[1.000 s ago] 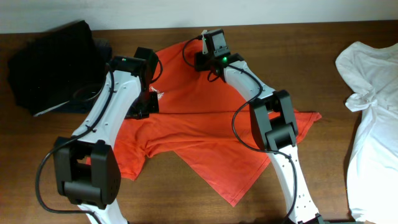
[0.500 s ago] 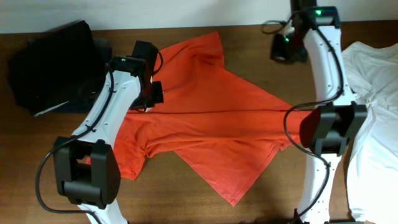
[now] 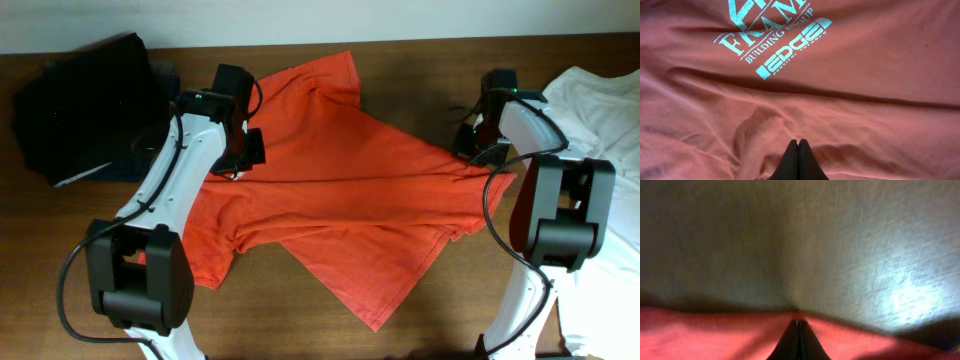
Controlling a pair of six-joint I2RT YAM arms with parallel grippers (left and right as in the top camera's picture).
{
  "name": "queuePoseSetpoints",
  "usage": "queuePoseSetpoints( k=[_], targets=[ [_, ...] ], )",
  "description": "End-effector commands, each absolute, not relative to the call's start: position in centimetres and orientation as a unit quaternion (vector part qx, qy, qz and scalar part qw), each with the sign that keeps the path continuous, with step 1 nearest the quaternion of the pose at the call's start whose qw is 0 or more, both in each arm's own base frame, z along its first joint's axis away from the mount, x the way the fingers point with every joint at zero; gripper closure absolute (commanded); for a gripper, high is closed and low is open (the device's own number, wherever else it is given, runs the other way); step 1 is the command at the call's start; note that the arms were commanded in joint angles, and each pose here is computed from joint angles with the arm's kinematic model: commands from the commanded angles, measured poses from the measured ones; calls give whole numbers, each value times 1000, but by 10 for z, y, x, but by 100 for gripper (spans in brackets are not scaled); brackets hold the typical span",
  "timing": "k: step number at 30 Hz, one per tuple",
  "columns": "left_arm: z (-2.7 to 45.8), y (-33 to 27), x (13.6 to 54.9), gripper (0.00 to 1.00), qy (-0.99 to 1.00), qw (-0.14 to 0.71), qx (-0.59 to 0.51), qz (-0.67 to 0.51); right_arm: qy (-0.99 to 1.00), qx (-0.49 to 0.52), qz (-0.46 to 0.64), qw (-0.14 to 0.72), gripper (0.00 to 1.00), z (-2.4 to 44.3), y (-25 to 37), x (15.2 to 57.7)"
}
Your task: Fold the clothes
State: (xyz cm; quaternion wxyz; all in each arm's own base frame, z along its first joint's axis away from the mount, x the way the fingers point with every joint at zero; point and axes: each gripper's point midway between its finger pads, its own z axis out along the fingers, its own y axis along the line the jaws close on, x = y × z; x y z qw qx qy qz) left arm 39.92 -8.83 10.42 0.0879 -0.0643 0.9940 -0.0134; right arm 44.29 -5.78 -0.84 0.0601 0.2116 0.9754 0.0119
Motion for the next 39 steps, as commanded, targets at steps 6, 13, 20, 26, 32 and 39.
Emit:
queuePoseSetpoints(
  k=[6, 13, 20, 26, 32, 39],
  targets=[
    [102, -86, 399, 100, 994, 85, -64, -12, 969, 210, -37, 128, 96, -53, -93, 496],
    [86, -86, 399, 100, 996, 66, -63, -6, 980, 195, -4, 34, 96, 56, -77, 478],
    [86, -87, 403, 100, 995, 76, -63, -9, 981, 195, -6, -1, 96, -44, -73, 448],
    [87, -78, 408, 100, 994, 89, -66, 19, 977, 196, -16, 85, 96, -136, -81, 467],
    [91, -79, 427, 100, 989, 129, -68, 15, 953, 194, -7, 231, 96, -103, -92, 542],
    [97, -94, 499, 99, 968, 247, -29, -36, 939, 151, 42, 307, 66, 176, -70, 529]
  ],
)
